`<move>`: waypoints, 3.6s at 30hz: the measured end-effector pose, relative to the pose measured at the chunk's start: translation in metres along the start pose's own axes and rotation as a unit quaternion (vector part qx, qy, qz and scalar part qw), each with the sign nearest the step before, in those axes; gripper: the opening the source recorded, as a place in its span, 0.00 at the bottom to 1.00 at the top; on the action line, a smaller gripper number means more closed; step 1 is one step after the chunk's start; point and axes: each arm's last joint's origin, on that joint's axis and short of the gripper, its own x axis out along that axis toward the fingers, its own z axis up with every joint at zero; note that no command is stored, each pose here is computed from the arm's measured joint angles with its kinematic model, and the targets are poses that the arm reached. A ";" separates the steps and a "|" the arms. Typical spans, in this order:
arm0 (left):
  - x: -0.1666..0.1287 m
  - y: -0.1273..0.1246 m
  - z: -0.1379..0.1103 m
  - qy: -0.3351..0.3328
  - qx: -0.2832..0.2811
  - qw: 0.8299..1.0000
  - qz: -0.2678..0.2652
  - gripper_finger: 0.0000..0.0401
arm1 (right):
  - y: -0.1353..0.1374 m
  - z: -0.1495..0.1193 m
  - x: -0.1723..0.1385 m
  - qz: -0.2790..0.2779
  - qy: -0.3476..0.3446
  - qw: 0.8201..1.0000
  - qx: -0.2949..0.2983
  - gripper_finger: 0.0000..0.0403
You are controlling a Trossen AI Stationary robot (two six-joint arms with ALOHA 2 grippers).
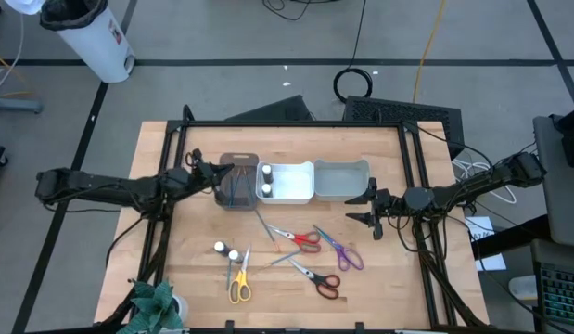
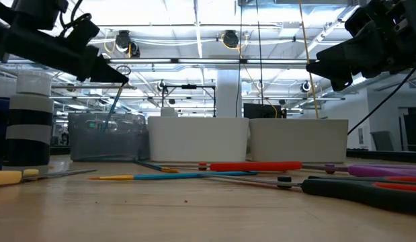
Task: Pick & Place Paint Supplies
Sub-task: Put the blue paint brush into the black bin, then put the blue paint bottle into the white bin
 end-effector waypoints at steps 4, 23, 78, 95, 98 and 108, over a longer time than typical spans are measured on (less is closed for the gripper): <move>0.004 -0.003 -0.004 0.018 0.006 1.000 -0.003 0.00 | 0.000 0.000 0.000 0.000 0.000 1.000 0.000 0.42; 0.007 -0.005 -0.011 0.047 0.023 0.999 0.002 0.03 | 0.000 0.000 0.000 0.000 0.000 1.000 0.000 0.42; -0.023 -0.040 0.052 -0.151 -0.098 0.976 -0.124 0.67 | 0.000 0.000 0.000 0.000 0.000 1.000 0.000 0.42; -0.056 -0.065 0.085 0.115 -0.001 0.942 -0.316 0.67 | 0.000 0.000 0.000 0.000 0.000 1.000 0.000 0.42; -0.062 -0.068 0.087 0.208 -0.002 0.927 -0.313 0.67 | 0.000 0.000 0.000 0.000 0.000 1.000 0.000 0.42; -0.078 -0.093 0.070 0.341 0.024 0.871 -0.353 0.67 | 0.000 0.000 0.000 0.000 0.000 1.000 0.000 0.42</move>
